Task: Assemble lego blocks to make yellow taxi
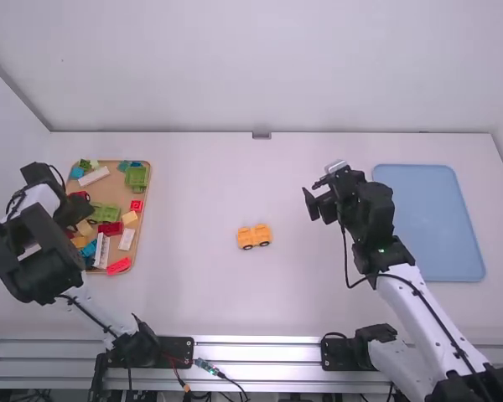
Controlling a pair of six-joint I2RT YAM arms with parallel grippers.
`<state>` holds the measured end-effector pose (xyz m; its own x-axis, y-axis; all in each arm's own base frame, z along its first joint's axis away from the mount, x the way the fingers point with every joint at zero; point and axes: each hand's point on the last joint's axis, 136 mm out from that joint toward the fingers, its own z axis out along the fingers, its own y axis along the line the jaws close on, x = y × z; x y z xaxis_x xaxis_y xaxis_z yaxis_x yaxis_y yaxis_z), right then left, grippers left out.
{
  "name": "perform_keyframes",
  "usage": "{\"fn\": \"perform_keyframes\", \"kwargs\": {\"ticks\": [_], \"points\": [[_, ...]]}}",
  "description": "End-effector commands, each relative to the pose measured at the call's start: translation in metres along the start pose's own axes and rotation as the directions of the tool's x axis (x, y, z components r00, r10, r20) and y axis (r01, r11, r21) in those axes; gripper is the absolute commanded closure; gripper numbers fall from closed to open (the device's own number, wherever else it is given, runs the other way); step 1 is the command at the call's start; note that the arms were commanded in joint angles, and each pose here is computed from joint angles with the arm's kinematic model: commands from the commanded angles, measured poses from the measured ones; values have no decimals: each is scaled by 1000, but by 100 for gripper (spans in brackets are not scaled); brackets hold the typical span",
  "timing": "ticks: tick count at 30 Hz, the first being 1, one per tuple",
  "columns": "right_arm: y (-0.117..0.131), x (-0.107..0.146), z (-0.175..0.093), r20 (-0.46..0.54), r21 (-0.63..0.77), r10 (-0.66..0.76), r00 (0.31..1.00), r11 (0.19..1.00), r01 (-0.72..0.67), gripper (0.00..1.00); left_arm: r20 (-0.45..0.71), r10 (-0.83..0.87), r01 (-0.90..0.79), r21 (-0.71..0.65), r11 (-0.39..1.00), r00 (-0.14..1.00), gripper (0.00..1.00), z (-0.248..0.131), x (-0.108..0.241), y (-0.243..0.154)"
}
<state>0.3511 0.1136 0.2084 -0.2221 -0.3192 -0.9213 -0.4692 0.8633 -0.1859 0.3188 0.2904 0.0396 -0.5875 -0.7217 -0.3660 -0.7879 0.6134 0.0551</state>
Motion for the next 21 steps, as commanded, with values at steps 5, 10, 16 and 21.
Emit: {"fn": "perform_keyframes", "kwargs": {"ticks": [5, 10, 16, 21], "points": [[0, -1, -2, 6, 1, -1, 1000, 1000, 1, 1, -27, 23, -23, 13, 1000, 999, 20, 18, 22, 0], [0, -1, -2, 5, 3, -1, 1000, 1000, 1, 1, -23, 16, -15, 13, 1000, 1000, 27, 21, 24, 0], [0, -1, -2, 5, 4, -2, 1000, 1000, 2, 1, -18, 16, -15, 68, 998, 1000, 20, 17, 19, -11], [-1, -1, -2, 5, 5, -1, 1000, 1000, 1, 1, -54, 14, -11, 55, 998, 998, 24, 4, 15, -6]]}}
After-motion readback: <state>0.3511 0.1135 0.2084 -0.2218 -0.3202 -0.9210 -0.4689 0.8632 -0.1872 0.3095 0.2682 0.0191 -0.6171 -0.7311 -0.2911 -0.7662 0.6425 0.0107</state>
